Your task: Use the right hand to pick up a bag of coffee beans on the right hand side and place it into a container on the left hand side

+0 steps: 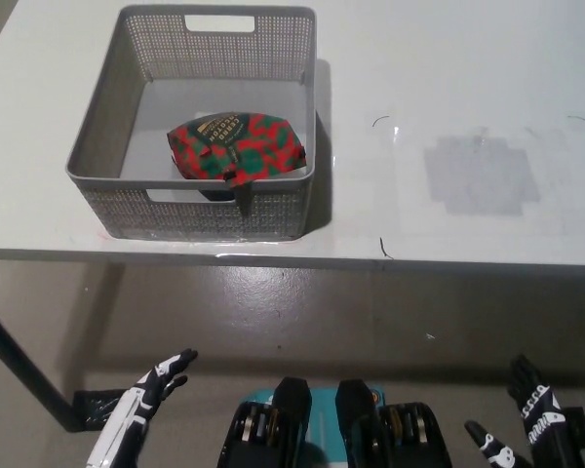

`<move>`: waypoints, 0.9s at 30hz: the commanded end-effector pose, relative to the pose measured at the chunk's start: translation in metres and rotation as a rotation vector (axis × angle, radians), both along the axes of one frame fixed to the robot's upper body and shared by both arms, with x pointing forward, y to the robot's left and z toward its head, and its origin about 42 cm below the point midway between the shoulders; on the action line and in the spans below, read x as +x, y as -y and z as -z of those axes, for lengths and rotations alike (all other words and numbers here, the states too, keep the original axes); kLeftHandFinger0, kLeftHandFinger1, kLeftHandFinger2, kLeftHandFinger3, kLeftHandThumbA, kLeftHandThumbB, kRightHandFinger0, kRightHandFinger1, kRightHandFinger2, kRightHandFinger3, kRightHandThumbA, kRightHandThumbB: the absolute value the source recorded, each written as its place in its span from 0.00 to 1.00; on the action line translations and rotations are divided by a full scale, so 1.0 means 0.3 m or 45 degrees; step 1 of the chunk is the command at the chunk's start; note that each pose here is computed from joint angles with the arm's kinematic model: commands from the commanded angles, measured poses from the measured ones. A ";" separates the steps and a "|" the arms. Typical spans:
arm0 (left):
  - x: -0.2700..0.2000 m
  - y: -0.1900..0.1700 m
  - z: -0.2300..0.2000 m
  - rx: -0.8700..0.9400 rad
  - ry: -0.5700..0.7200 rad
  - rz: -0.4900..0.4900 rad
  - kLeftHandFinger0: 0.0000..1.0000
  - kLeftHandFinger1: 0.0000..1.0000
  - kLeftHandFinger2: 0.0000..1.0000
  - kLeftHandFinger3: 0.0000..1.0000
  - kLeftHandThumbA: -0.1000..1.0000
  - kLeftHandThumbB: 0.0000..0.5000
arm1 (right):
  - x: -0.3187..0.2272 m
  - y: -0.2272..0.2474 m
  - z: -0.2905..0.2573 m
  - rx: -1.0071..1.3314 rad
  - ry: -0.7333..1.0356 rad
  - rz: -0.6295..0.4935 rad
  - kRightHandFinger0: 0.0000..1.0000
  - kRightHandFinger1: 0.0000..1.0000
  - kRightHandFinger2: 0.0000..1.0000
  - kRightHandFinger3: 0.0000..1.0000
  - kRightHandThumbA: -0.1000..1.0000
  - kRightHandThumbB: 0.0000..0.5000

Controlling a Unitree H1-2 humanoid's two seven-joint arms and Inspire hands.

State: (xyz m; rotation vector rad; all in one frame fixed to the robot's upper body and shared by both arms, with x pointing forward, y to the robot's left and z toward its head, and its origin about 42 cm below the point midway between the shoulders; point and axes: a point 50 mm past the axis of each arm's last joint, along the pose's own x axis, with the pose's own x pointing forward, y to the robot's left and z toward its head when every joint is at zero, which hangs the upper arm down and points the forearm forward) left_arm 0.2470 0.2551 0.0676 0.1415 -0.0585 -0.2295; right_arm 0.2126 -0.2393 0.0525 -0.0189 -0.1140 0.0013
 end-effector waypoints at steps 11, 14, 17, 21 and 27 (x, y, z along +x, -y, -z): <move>-0.006 -0.023 -0.007 -0.036 0.057 -0.008 1.00 1.00 1.00 1.00 1.00 0.74 | 0.011 0.021 -0.019 0.047 0.112 0.016 1.00 1.00 1.00 1.00 1.00 0.74; -0.032 -0.028 0.000 -0.031 0.052 -0.012 1.00 1.00 1.00 1.00 1.00 0.71 | -0.009 0.014 -0.009 0.050 0.091 0.001 1.00 1.00 1.00 1.00 1.00 0.75; -0.016 -0.020 0.004 -0.034 0.056 -0.010 1.00 1.00 1.00 1.00 1.00 0.72 | -0.001 0.017 -0.012 0.037 0.104 -0.007 1.00 1.00 1.00 1.00 1.00 0.70; -0.010 -0.028 0.001 -0.038 0.046 -0.019 1.00 1.00 1.00 1.00 1.00 0.76 | 0.013 0.003 -0.008 0.057 0.105 -0.010 1.00 1.00 1.00 1.00 1.00 0.64; -0.006 -0.028 0.001 -0.022 0.046 -0.020 1.00 1.00 1.00 1.00 1.00 0.67 | 0.020 0.000 -0.003 0.059 0.099 -0.003 1.00 1.00 1.00 1.00 1.00 0.64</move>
